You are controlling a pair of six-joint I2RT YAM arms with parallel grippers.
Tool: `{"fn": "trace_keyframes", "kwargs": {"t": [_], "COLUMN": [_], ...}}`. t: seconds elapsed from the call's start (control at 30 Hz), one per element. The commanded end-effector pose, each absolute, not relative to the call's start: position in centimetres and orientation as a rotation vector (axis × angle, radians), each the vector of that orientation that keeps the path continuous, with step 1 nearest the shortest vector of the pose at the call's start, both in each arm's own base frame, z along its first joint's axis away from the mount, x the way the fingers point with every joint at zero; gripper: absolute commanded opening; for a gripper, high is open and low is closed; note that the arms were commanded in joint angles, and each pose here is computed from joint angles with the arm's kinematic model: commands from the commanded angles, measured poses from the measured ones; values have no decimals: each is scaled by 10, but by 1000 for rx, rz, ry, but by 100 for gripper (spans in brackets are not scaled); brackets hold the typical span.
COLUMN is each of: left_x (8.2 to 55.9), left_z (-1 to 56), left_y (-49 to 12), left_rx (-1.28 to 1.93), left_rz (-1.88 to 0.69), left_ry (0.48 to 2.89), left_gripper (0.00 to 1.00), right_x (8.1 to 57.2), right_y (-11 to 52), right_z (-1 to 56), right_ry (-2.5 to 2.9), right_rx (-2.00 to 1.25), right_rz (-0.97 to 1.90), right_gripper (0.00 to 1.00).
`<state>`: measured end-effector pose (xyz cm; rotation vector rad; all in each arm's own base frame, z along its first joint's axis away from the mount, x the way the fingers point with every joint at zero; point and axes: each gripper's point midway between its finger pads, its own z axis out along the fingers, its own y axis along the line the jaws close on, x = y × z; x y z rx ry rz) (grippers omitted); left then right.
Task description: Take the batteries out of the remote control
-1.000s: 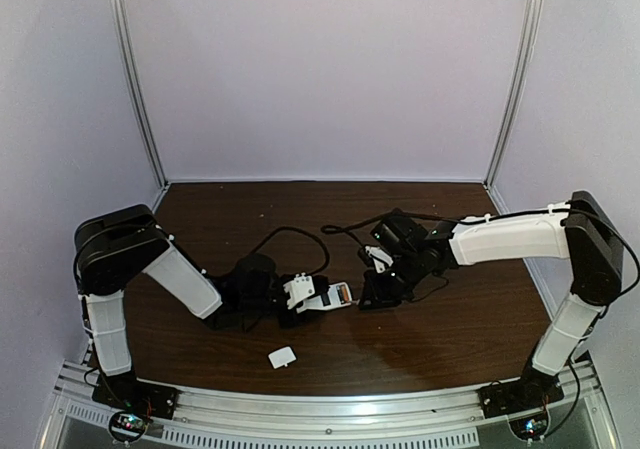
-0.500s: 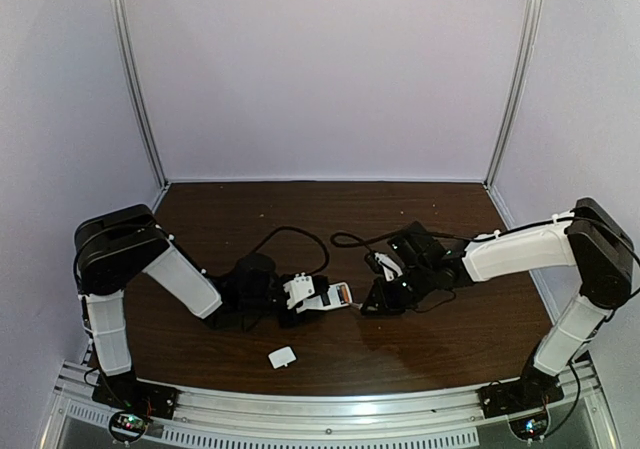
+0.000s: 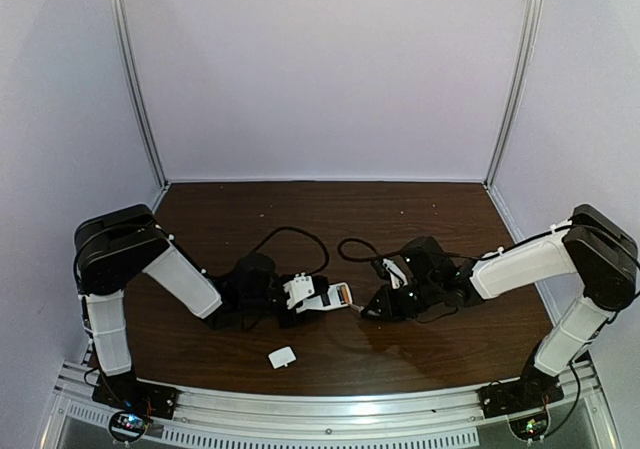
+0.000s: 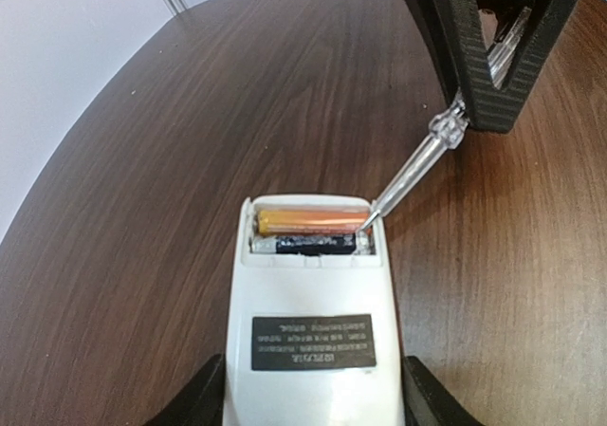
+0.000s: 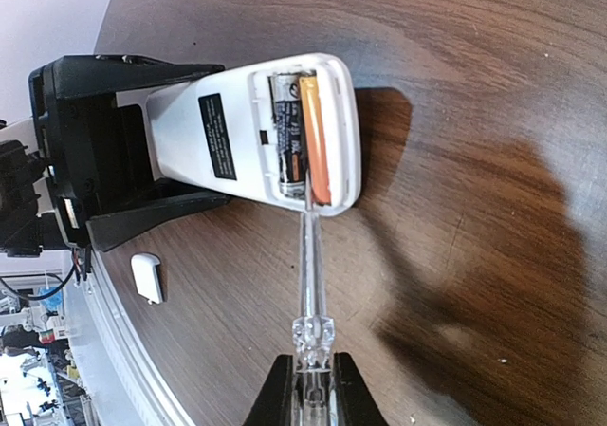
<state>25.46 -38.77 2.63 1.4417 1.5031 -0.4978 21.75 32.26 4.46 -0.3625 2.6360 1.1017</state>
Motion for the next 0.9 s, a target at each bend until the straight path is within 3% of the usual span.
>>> {"fn": "trace_keyframes", "kwargs": {"t": [0.0,0.87], "left_x": [242,244], "left_z": [36,38], "left_y": [-403,-404], "left_rx": [1464,1445], "left_rz": [-591,-634], "left_ry": [1423,1446], "left_gripper": [0,0], "right_x": [215,205], "right_y": [321,306], "right_z": [41,21], "right_ry": [2623,2509], "right_rx": [-302,-159], "right_rz": [1135,1193], "right_gripper": [0,0]}}
